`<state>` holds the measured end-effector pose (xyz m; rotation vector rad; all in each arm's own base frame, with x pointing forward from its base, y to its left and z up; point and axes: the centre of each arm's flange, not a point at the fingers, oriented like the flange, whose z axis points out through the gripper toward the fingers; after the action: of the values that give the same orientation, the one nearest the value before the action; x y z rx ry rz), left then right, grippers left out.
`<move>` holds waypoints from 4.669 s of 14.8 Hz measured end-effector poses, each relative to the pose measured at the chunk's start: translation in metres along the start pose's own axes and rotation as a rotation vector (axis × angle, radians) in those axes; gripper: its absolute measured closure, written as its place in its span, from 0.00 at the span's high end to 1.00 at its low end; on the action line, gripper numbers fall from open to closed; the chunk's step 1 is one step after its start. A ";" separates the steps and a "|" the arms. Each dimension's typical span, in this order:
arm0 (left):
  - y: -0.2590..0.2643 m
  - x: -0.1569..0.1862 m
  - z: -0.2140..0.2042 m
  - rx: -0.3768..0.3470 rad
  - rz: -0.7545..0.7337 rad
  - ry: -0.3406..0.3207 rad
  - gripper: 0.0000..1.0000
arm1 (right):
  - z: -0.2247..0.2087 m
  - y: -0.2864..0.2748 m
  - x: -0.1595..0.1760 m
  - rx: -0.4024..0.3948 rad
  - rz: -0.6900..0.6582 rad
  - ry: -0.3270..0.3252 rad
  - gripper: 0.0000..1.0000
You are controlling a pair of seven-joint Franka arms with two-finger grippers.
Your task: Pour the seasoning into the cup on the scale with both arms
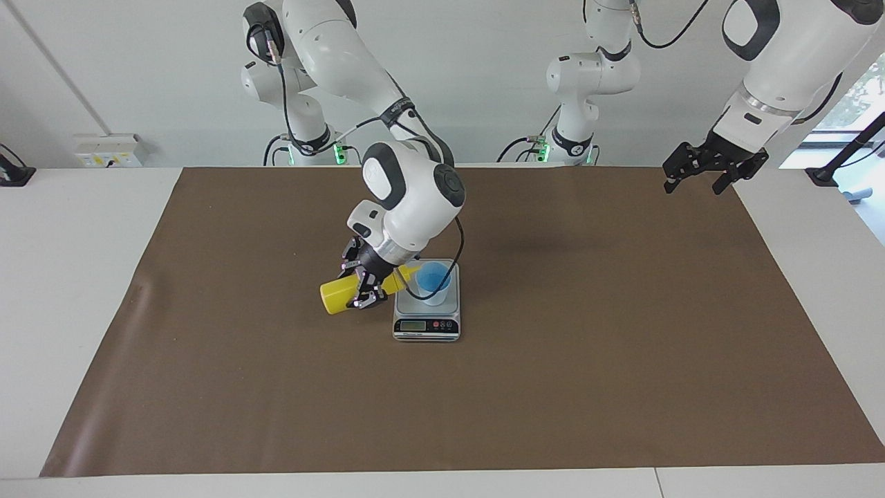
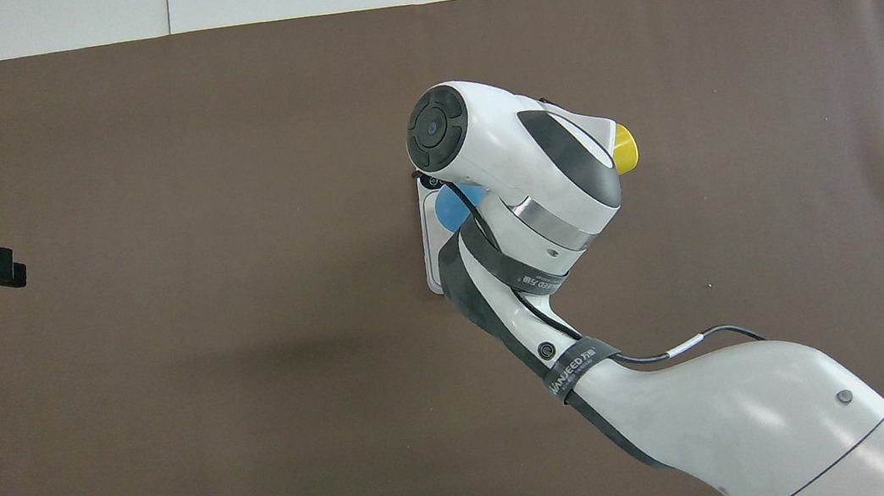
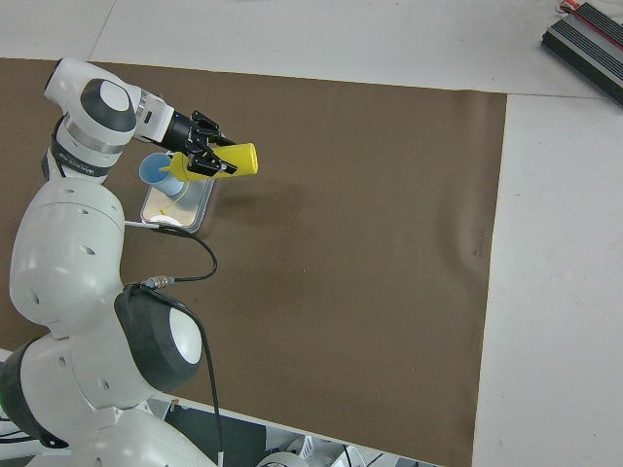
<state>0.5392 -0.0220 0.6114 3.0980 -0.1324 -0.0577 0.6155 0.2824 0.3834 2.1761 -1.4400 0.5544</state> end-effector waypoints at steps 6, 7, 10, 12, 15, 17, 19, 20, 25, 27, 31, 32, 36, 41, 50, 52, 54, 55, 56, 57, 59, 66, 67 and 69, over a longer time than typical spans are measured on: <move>0.000 0.000 0.000 0.000 0.000 0.000 1.00 | -0.012 0.002 0.016 0.022 0.025 -0.006 0.64; 0.000 0.000 0.000 0.000 0.000 0.000 1.00 | -0.016 0.003 0.022 0.026 0.036 -0.017 0.64; 0.000 0.000 0.000 0.000 0.000 0.000 1.00 | -0.026 0.011 0.049 0.025 0.084 -0.114 0.64; 0.000 0.000 0.000 0.000 0.000 0.000 1.00 | -0.027 0.019 0.084 0.021 0.099 -0.211 0.64; 0.000 0.000 0.000 0.000 0.000 0.000 1.00 | -0.019 0.036 0.149 0.024 0.135 -0.367 0.64; 0.000 0.000 0.000 0.000 0.000 0.000 1.00 | -0.007 0.050 0.192 0.035 0.165 -0.507 0.64; 0.000 0.000 0.000 0.000 0.000 0.000 1.00 | 0.008 0.064 0.235 0.063 0.195 -0.653 0.64; 0.000 0.000 0.000 0.000 0.000 0.000 1.00 | 0.019 0.072 0.257 0.081 0.215 -0.735 0.64; 0.000 0.000 0.000 0.000 0.000 0.000 1.00 | 0.121 0.129 0.343 0.210 0.265 -1.080 0.64; 0.000 0.000 0.000 0.000 0.000 0.000 1.00 | 0.159 0.150 0.347 0.260 0.294 -1.187 0.64; 0.000 0.000 0.000 0.000 0.000 0.000 1.00 | 0.219 0.172 0.335 0.288 0.371 -1.333 0.64; 0.000 0.000 0.000 0.000 0.000 0.000 1.00 | 0.233 0.177 0.331 0.290 0.383 -1.361 0.64; 0.000 0.000 0.000 0.000 0.000 0.000 1.00 | 0.322 0.207 0.321 0.335 0.408 -1.464 0.64; 0.000 0.000 0.000 0.000 0.000 0.000 1.00 | 0.366 0.215 0.289 0.306 0.502 -1.542 0.64; 0.000 0.000 0.000 0.000 0.000 0.000 1.00 | 0.374 0.208 0.265 0.293 0.547 -1.478 0.63; 0.000 0.000 0.000 0.000 0.000 0.000 1.00 | 0.374 0.208 0.266 0.294 0.548 -1.478 0.60; 0.000 0.000 0.000 0.000 0.000 0.000 1.00 | 0.372 0.207 0.266 0.295 0.540 -1.486 0.75; 0.000 0.000 0.000 0.000 0.000 0.000 1.00 | 0.367 0.207 0.269 0.298 0.526 -1.501 0.85; 0.000 0.000 0.000 0.000 0.000 0.000 1.00 | 0.362 0.207 0.274 0.305 0.510 -1.517 0.94; 0.000 0.000 0.000 0.000 0.000 0.000 1.00 | 0.355 0.207 0.282 0.314 0.491 -1.535 1.00; 0.000 0.000 0.000 0.000 0.000 0.000 1.00 | 0.337 0.209 0.309 0.340 0.429 -1.546 1.00; 0.000 0.000 0.000 0.000 0.000 0.000 1.00 | 0.138 0.229 0.394 0.396 0.031 -1.263 1.00; 0.000 0.000 0.000 0.000 0.000 0.000 1.00 | 0.125 0.235 0.398 0.394 0.012 -1.233 1.00; 0.000 0.000 0.000 0.000 0.000 0.000 1.00 | 0.107 0.237 0.396 0.384 -0.048 -1.170 1.00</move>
<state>0.5392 -0.0220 0.6114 3.0980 -0.1324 -0.0576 0.5490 -0.1527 0.5599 3.0201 -1.8706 -0.6729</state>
